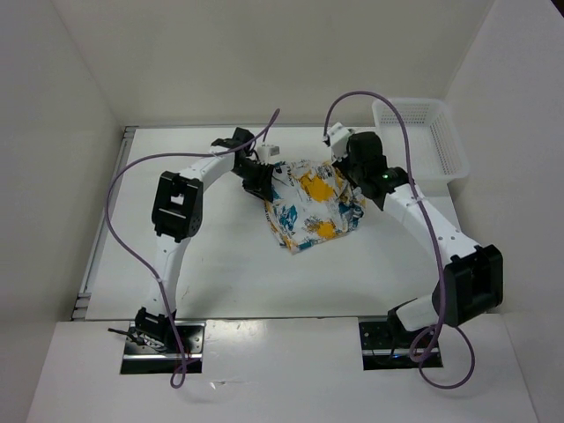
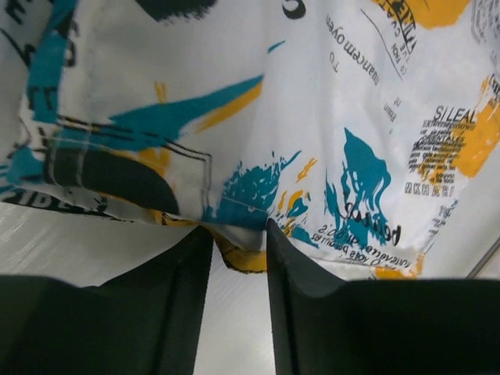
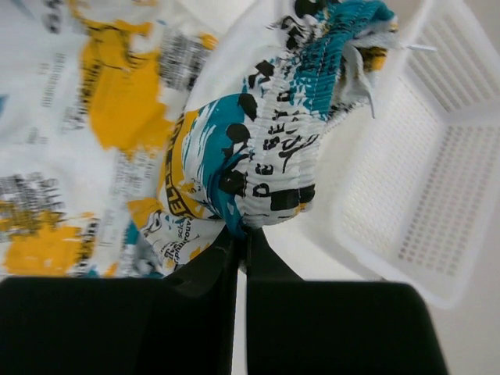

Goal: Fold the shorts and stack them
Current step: Fold the shorts

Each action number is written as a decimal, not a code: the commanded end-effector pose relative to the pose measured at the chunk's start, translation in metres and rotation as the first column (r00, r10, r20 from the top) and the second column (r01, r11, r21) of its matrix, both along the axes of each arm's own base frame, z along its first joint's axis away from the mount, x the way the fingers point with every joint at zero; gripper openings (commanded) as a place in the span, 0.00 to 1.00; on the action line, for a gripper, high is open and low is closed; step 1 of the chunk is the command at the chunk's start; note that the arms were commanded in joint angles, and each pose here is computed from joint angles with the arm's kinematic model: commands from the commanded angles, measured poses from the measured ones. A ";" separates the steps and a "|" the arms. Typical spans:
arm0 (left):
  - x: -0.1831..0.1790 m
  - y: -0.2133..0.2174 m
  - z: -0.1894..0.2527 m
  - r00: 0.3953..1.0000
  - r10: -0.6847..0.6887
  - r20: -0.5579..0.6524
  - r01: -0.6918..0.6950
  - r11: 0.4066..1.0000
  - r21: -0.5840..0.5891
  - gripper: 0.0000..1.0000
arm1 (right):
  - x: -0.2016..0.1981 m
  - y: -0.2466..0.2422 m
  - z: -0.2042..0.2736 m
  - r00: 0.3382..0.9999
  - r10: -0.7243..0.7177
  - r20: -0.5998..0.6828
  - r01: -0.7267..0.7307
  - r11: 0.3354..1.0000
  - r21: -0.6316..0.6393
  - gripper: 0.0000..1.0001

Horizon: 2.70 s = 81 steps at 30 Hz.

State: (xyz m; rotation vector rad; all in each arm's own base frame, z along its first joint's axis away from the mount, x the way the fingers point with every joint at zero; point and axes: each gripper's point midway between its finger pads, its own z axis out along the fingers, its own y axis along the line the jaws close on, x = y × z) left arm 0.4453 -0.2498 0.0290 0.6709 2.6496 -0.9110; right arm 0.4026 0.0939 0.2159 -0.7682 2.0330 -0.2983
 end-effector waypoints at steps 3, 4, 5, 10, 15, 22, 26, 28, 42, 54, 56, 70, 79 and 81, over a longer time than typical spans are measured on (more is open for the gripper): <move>-0.007 0.000 -0.026 0.998 -0.011 -0.059 0.012 1.000 0.026 0.35 | -0.011 0.057 0.002 0.993 0.121 -0.006 -0.121 0.992 0.042 0.00; -0.004 -0.001 -0.023 0.999 -0.011 -0.049 0.012 1.000 0.023 0.33 | -0.016 0.072 -0.002 0.986 0.167 -0.013 -0.167 0.986 0.027 0.00; -0.004 0.001 -0.029 0.998 -0.008 -0.057 0.010 0.999 0.035 0.30 | -0.017 0.077 -0.005 0.983 0.183 -0.019 -0.183 0.983 0.005 0.00; -0.001 0.000 -0.028 0.999 -0.008 -0.052 0.010 0.999 0.033 0.23 | -0.031 0.122 -0.008 0.952 0.304 -0.020 -0.305 0.952 -0.021 0.00; 0.007 0.003 -0.028 0.999 0.003 -0.041 -0.002 1.000 0.029 0.19 | -0.059 0.163 -0.022 0.902 0.430 -0.044 -0.433 0.899 -0.073 0.00; 0.011 0.005 -0.029 0.999 0.009 -0.050 -0.008 1.000 0.024 0.18 | -0.077 0.203 -0.021 0.847 0.530 -0.047 -0.532 0.844 -0.063 0.00; 0.012 0.003 -0.027 0.999 0.006 -0.050 -0.005 1.000 0.014 0.16 | -0.088 0.213 -0.044 0.821 0.566 -0.077 -0.571 0.818 -0.074 0.00; 0.012 0.003 -0.027 0.999 0.006 -0.050 -0.005 1.000 0.014 0.16 | -0.087 0.209 -0.063 0.831 0.548 -0.102 -0.556 0.825 -0.098 0.00; 0.054 0.046 0.004 0.992 0.110 0.069 -0.115 0.991 0.071 0.63 | -0.086 0.261 0.008 0.828 0.559 0.041 -0.559 0.821 0.118 0.78; 0.036 0.070 0.093 0.988 0.141 0.065 -0.136 0.988 -0.075 0.99 | -0.123 0.199 -0.035 0.801 0.597 -0.058 -0.597 0.802 0.006 0.74; 0.019 0.065 0.076 0.992 0.125 -0.001 -0.125 0.991 -0.056 0.99 | -0.122 0.178 -0.061 0.806 0.582 -0.111 -0.588 0.808 -0.034 0.73; -0.056 0.026 0.014 0.964 0.011 -0.265 -0.032 0.997 -0.072 0.95 | -0.129 0.149 -0.117 0.779 0.587 -0.222 -0.609 0.792 -0.043 0.70; -0.051 0.023 0.007 0.958 0.009 -0.286 -0.025 0.998 -0.051 0.34 | -0.135 0.143 -0.146 0.760 0.605 -0.239 -0.633 0.772 -0.059 0.60; -0.048 0.020 0.015 0.962 0.004 -0.275 -0.023 0.997 -0.067 0.15 | -0.132 0.139 -0.149 0.766 0.599 -0.233 -0.629 0.774 -0.075 0.56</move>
